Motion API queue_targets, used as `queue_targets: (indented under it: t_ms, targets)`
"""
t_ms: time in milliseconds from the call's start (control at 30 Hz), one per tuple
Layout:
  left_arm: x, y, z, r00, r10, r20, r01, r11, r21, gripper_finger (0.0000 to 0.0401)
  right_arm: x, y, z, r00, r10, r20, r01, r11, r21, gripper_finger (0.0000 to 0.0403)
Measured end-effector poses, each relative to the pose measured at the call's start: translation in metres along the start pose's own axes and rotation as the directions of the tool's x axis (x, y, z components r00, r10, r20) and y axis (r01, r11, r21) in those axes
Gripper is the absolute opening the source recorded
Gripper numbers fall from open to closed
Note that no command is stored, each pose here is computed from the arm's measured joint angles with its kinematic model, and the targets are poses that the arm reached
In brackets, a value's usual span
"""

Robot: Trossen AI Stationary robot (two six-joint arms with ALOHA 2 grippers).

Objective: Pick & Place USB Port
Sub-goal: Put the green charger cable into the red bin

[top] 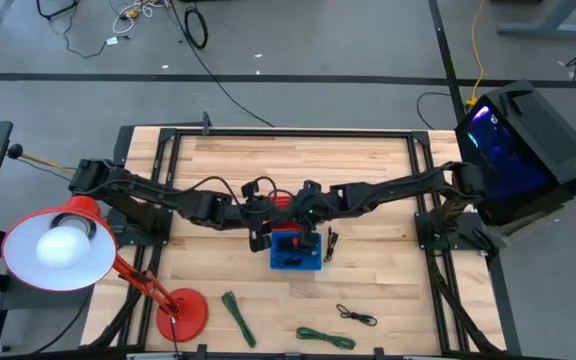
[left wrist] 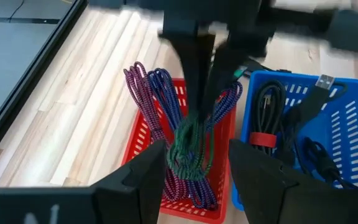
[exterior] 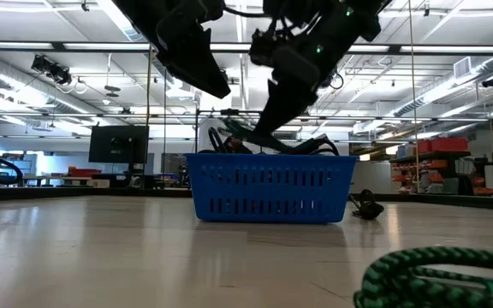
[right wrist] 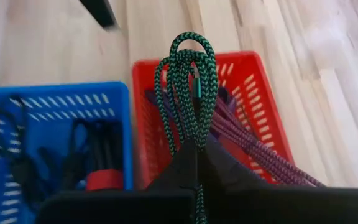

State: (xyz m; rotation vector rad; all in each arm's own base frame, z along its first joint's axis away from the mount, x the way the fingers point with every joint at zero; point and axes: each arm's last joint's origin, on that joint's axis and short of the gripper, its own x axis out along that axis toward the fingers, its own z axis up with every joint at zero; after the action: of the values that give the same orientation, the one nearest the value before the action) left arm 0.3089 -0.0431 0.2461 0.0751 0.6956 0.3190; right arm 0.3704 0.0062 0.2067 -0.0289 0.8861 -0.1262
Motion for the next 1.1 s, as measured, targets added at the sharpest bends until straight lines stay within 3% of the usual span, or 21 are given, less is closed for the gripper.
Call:
queue_targets:
  t_ms: [800, 1100]
  targets:
    - [0.001, 0.001, 0.001, 1.0, -0.001, 0.007, 0.001, 1.0, -0.006, 0.0179, 0.001, -0.005, 0.006, 0.998, -0.008, 0.062, 0.006, 0.999, 0.038, 0.0]
    - [0.001, 0.001, 0.001, 1.0, -0.002, 0.007, 0.002, 1.0, -0.009, 0.0179, 0.0, -0.004, 0.011, 0.994, 0.019, 0.109, -0.023, 0.999, 0.035, 0.0042]
